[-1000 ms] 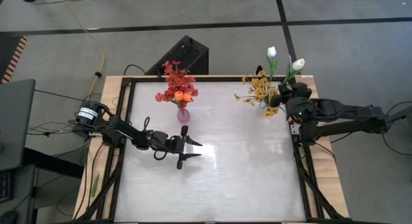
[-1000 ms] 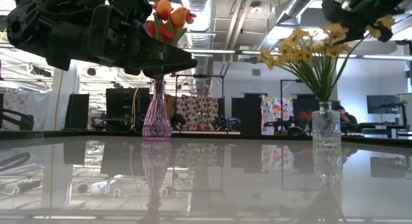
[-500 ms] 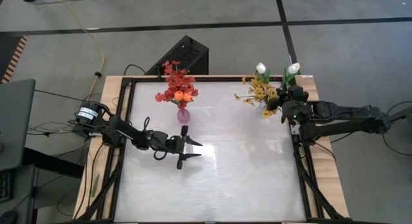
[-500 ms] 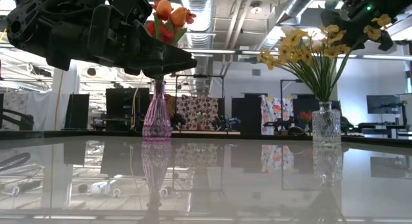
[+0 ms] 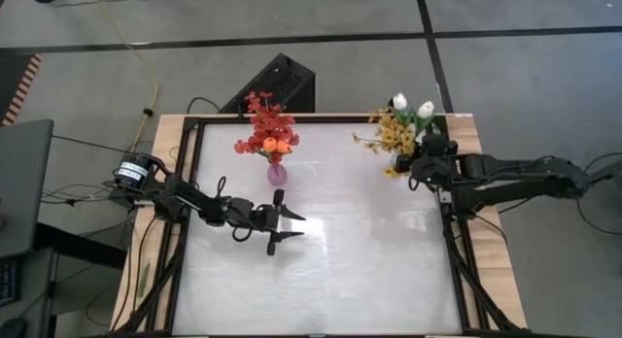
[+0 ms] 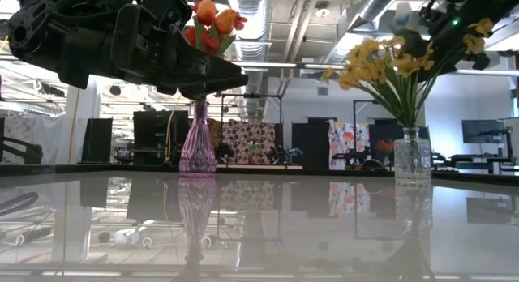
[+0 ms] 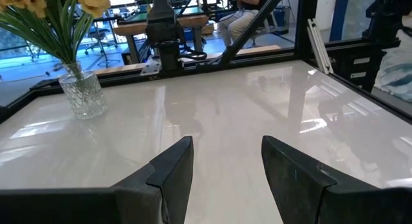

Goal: Sort flowers into vase by color
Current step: Put the white tulip into the transparent vase, then return to Home Position

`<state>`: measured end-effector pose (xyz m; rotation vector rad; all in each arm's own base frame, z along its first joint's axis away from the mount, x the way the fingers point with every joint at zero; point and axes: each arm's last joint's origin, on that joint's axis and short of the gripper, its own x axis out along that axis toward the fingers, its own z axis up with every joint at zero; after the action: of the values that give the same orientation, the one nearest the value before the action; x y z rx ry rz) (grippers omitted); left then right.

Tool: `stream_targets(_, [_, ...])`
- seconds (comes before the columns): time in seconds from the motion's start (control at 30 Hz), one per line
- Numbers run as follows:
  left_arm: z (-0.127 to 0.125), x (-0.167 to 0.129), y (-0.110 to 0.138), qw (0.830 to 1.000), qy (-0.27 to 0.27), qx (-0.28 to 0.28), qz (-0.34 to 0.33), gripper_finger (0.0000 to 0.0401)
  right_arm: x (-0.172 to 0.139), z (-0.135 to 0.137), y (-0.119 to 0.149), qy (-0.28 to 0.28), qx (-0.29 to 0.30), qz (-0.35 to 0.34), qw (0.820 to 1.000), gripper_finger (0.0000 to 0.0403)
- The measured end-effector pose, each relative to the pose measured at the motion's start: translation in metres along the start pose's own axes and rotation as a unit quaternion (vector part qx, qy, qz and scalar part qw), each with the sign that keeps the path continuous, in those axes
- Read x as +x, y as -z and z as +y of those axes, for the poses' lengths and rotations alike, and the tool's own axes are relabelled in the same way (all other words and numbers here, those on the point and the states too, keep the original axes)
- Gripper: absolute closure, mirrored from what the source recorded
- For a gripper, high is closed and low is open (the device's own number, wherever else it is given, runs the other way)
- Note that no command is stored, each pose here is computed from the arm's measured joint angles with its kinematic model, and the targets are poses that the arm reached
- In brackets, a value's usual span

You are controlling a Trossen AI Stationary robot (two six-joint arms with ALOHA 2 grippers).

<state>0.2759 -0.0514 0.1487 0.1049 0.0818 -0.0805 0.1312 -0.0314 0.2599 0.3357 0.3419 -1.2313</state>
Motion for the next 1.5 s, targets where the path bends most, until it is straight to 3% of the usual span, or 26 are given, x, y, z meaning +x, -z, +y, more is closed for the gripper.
stream_targets(0.23, [0.000, 0.000, 0.000, 1.000, 0.000, -0.001, 0.000, 0.0227, -0.004, 0.001, -0.008, -0.014, -0.021, 0.006, 1.000, 0.0295])
stream_targets(0.47, [0.000, 0.000, 0.000, 1.000, 0.000, -0.001, 0.000, 0.0227, -0.010, 0.001, -0.027, -0.065, -0.051, 0.054, 0.995, 0.0209])
stream_targets(0.63, [0.000, 0.000, 0.000, 1.000, 0.000, -0.001, 0.000, 0.0227, -0.018, -0.011, -0.038, -0.052, -0.082, 0.099, 0.990, 0.0175])
stream_targets(0.9, [0.000, 0.000, 0.000, 1.000, 0.000, -0.003, 0.000, 0.0227, -0.031, -0.026, -0.049, -0.046, -0.120, 0.159, 0.979, 0.0168])
stream_targets(1.3, [0.000, 0.000, 0.000, 1.000, 0.000, -0.003, 0.000, 0.0227, -0.047, -0.028, -0.059, -0.156, -0.121, 0.270, 0.942, 0.0174])
stream_targets(1.5, [0.000, 0.000, 0.000, 1.000, 0.000, -0.006, 0.000, 0.0227, -0.048, -0.027, -0.062, -0.149, -0.128, 0.282, 0.939, 0.0188])
